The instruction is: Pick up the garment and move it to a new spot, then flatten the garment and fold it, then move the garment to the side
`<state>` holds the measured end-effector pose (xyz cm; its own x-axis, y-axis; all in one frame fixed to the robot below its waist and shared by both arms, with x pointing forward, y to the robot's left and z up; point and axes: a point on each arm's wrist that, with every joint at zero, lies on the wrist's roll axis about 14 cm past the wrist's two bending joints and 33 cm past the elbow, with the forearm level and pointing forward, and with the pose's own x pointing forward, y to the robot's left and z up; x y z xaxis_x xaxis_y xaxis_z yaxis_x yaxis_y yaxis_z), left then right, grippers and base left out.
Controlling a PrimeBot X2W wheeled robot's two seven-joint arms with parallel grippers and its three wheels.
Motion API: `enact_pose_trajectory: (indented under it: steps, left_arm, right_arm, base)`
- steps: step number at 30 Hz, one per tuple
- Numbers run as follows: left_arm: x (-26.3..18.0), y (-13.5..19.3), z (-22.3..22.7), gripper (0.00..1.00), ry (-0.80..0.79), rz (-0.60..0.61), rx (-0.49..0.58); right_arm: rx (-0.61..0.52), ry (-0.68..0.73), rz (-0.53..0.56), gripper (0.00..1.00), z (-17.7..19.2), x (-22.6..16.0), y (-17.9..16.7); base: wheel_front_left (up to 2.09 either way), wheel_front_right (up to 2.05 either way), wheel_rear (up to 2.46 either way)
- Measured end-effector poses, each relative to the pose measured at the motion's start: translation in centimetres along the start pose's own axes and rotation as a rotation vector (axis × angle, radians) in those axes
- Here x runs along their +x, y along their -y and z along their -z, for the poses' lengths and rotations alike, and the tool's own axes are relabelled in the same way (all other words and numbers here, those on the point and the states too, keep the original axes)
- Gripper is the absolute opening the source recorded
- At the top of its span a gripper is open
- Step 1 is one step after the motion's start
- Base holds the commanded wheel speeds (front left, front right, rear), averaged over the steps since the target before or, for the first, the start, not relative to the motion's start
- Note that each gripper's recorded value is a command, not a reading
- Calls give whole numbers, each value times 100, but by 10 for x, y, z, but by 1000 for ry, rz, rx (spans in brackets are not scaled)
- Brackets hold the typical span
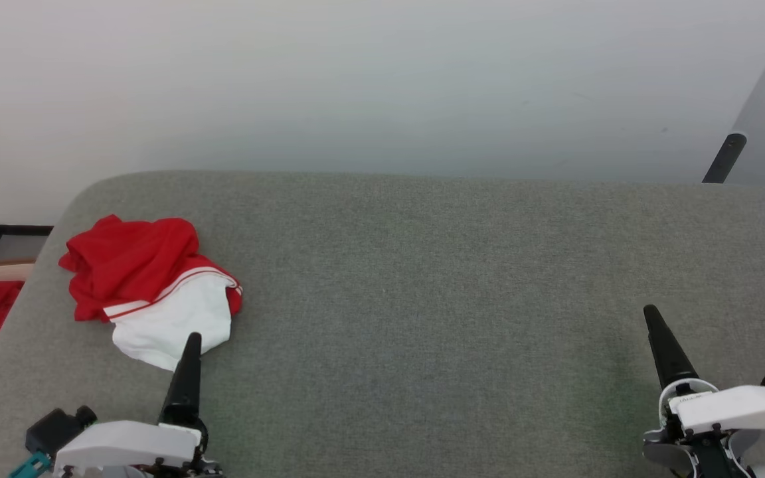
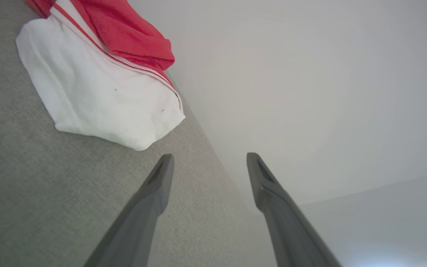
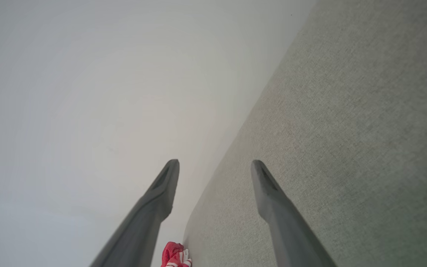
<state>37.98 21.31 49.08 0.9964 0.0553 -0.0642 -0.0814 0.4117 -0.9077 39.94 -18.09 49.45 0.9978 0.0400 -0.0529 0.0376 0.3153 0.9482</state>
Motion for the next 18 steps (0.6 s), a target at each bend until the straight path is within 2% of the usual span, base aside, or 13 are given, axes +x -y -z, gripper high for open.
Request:
enact_pose_trajectory:
  steps: [18]
  left_arm:
    - [1,7,-2,100,14,22,396]
  right_arm:
    - [-416,-8,-49,100,-1,10,-13]
  base:
    - [0,0,0]
